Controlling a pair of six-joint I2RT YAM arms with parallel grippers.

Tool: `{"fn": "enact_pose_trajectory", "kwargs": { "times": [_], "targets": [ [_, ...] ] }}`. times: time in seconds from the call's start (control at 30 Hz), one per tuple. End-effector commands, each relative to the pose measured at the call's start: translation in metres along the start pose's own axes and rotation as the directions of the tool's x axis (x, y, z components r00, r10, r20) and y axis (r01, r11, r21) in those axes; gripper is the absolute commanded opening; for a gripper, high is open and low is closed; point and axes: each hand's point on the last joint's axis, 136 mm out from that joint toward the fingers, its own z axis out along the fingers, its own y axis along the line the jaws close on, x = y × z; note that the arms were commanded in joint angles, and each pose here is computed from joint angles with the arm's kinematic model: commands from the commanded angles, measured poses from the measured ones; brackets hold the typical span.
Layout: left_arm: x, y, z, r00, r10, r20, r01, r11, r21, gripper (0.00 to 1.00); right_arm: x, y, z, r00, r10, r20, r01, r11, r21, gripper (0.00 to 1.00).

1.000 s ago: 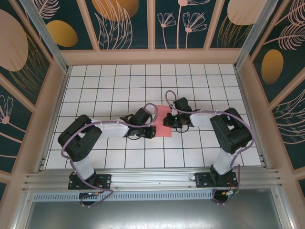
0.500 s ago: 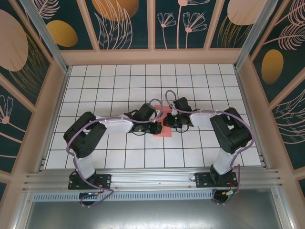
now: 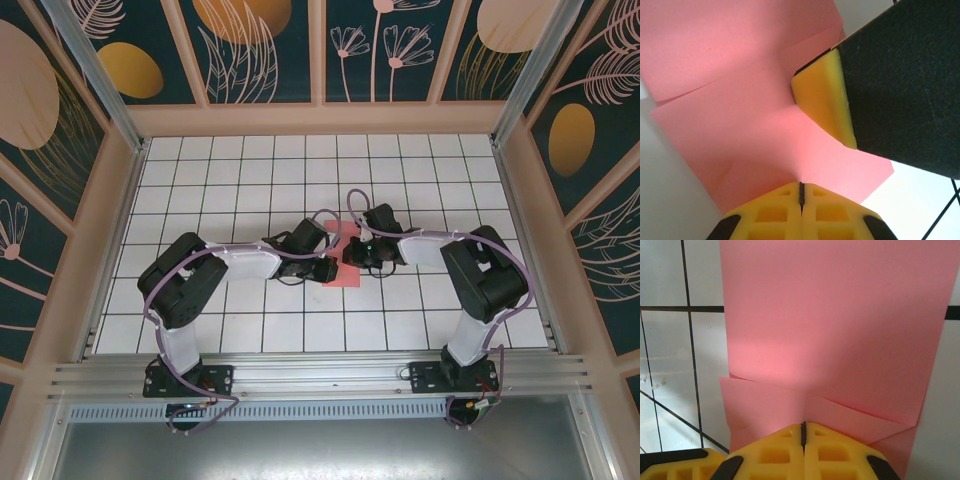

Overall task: Fold a paper plane with a square sheet of paper (fold left side to right side)
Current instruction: Fold the triangle a second time at the center of the table.

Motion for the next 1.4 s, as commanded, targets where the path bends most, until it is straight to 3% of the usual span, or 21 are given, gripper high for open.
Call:
{"fn": "enact_pose_trajectory", "kwargs": {
  "times": [0.0, 0.73, 0.93, 1.0, 1.17, 1.2, 1.37],
  "targets": [
    [0.022, 0.023, 0.004, 0.998, -0.009, -0.057, 0.005, 0.997, -0.071, 0.02, 0.015, -0.024, 0.004, 0.998, 0.022, -0.059, -0.017, 0.995, 0.096, 0.0],
    [0.055, 0.033, -0.027, 0.995, 0.037, -0.093, -0.047, 0.994, -0.102, 0.01, 0.012, -0.03, 0.002, 0.998, 0.034, -0.061, -0.027, 0.994, 0.109, 0.0],
    [0.034, 0.026, -0.047, 0.999, 0.049, -0.02, -0.051, 0.993, -0.11, 0.0, -0.001, -0.009, -0.003, 1.0, 0.001, -0.018, -0.001, 1.0, 0.024, 0.0],
    [0.021, 0.019, -0.055, 0.999, 0.037, 0.024, -0.035, 0.997, -0.068, 0.04, -0.012, 0.006, -0.01, 0.999, -0.023, 0.027, 0.024, 0.999, -0.032, 0.0],
    [-0.017, 0.009, -0.078, 0.987, 0.0, 0.16, -0.005, 1.0, 0.031, 0.26, -0.039, 0.028, -0.039, 0.984, -0.069, 0.161, 0.08, 0.995, -0.062, 0.29],
    [-0.024, 0.009, -0.08, 0.983, -0.007, 0.183, -0.001, 0.999, 0.044, 0.35, -0.043, 0.028, -0.046, 0.979, -0.076, 0.19, 0.087, 0.995, -0.051, 0.35],
    [-0.045, 0.008, -0.077, 0.972, -0.032, 0.231, 0.01, 0.996, 0.093, 0.5, -0.053, 0.012, -0.075, 0.95, -0.067, 0.306, 0.07, 0.998, 0.0, 0.57]
  ]
}}
